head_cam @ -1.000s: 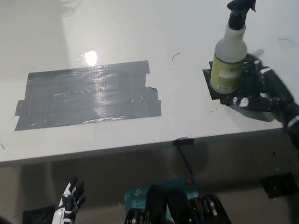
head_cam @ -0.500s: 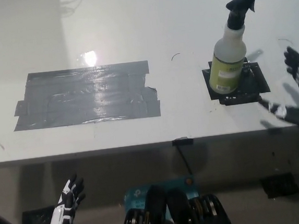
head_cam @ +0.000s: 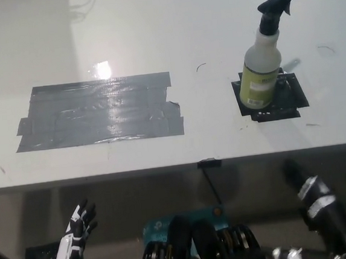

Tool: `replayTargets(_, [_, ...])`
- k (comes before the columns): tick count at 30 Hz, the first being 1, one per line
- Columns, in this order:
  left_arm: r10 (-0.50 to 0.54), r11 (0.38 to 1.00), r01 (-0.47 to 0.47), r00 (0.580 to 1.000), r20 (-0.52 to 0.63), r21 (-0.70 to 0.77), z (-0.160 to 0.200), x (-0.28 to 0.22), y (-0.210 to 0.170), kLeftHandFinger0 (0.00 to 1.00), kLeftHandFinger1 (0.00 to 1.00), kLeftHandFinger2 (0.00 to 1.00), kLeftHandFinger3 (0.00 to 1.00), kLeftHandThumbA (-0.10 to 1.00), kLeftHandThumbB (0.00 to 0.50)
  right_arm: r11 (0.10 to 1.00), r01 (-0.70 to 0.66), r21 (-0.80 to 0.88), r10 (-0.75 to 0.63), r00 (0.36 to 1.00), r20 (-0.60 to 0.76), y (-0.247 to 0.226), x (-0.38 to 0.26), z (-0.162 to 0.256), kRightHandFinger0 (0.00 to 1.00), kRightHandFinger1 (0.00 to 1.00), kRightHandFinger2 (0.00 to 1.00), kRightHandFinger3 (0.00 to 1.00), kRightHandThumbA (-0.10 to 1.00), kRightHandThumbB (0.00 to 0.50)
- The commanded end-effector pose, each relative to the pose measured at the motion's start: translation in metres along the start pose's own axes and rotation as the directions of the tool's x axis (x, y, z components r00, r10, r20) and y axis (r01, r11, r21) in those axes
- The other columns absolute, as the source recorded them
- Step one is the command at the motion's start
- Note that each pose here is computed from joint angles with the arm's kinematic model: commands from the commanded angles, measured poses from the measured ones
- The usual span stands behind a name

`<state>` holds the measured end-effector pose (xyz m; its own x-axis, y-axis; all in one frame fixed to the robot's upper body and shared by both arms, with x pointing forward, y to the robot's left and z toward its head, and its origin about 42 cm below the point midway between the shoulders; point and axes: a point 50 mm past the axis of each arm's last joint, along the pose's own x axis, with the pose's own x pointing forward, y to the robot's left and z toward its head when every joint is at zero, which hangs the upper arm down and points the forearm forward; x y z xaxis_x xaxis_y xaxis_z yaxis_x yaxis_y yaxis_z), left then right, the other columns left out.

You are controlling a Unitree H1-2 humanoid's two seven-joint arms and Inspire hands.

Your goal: A person hands a spray bottle to the robot which it grabs with its right hand and places on the black spot infront of it on the table

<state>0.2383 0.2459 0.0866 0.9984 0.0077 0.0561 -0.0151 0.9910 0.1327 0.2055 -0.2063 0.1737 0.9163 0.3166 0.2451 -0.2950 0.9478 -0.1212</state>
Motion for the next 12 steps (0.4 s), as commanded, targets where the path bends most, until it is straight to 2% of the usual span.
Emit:
replayTargets(1, [-0.007, 1.0, 0.007, 0.999, 0.034, -0.007, 0.006, 0.002, 0.004, 1.0, 1.0, 1.0, 1.0, 1.0, 0.0, 1.0, -0.023, 0.007, 0.023, 1.0, -0.02, 0.006, 0.0, -0.021, 1.0, 1.0, 1.0, 1.0, 0.9, 0.498])
replayTargets(3, [-0.009, 1.0, 0.009, 0.999, 0.032, -0.005, 0.005, -0.001, 0.004, 1.0, 1.0, 1.0, 1.0, 1.0, 0.0, 0.999, -0.028, 0.028, 0.03, 0.998, -0.064, 0.005, -0.001, -0.03, 1.0, 1.0, 1.0, 1.0, 0.89, 0.5])
replayTargets(5, [-0.009, 1.0, 0.009, 1.0, 0.024, 0.001, 0.004, -0.003, 0.004, 1.0, 1.0, 1.0, 1.0, 1.0, 0.006, 0.998, -0.043, 0.045, 0.048, 0.992, -0.118, 0.004, -0.003, -0.041, 1.0, 1.0, 1.0, 1.0, 0.9, 0.476])
replayTargets(12, [-0.014, 1.0, 0.014, 0.999, 0.03, -0.001, 0.004, 0.003, 0.003, 1.0, 1.0, 1.0, 1.0, 1.0, 0.013, 0.998, -0.04, 0.047, 0.047, 0.987, -0.152, 0.0, 0.001, -0.051, 1.0, 1.0, 1.0, 1.0, 0.91, 0.5])
